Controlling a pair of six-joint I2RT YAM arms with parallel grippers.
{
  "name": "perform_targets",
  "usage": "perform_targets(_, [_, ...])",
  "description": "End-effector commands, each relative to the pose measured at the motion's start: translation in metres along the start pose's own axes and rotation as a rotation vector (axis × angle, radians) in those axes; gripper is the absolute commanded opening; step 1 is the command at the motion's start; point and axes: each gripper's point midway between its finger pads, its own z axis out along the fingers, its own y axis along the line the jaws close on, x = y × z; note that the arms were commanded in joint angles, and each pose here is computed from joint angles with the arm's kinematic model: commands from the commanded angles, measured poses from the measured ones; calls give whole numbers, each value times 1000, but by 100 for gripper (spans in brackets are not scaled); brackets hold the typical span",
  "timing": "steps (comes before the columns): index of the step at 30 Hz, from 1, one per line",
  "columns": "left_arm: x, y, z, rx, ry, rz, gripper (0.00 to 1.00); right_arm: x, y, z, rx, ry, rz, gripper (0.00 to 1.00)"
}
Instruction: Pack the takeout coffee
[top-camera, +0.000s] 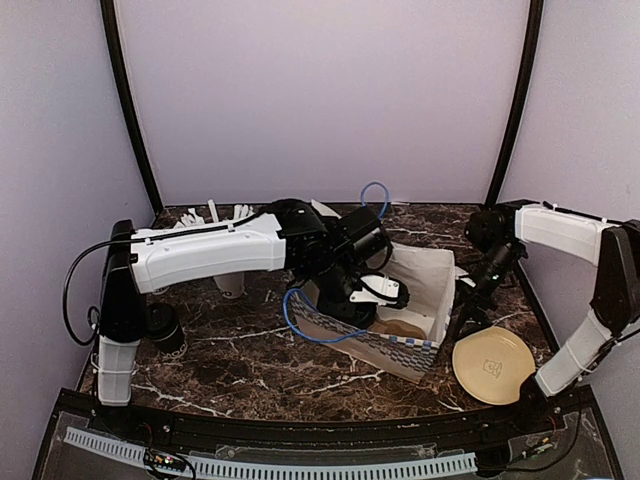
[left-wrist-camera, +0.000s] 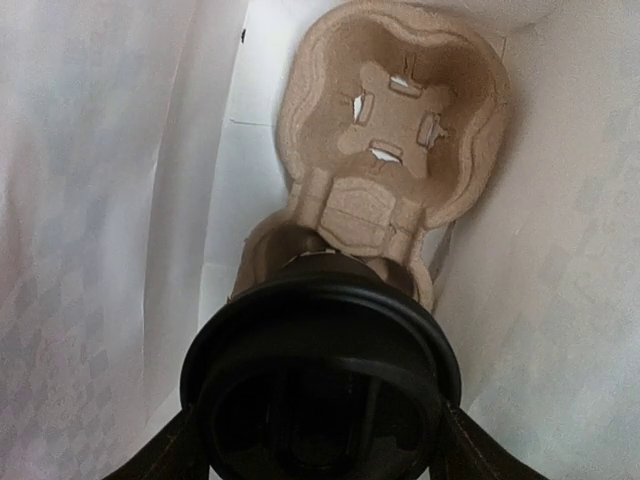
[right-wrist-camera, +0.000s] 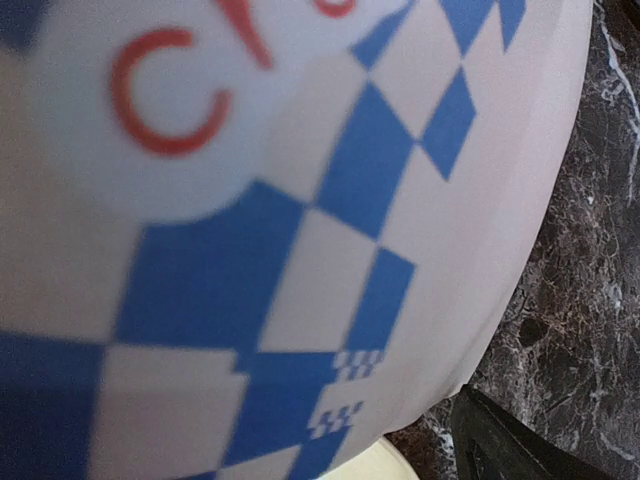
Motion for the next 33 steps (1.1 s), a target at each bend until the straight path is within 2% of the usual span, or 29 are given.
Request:
perform_targets(1, [10,-40,27,283,6,-64,35,-3,16,-6,-81,-30,-46,99])
perform_targets(12, [14,-45,25,374,-18,-189,31,-4,23,-4,-112,-74,-61,98])
perform_targets(16, [29,-52,41,369,34,-190,29,-4,22,-2,-112,-87,-54,98])
perform_targets(25, [40,-49,65,344,33,-181,27,-2,23,-2,-100,-88,-38,98])
perform_targets(28, [38,-43,57,331,43,-184,32,-5,25,-4,-100,-97,-35,98])
perform_targets(33, [32,-23,24,258,24,-211,52,-21,28,-21,-86,-137,-47,99])
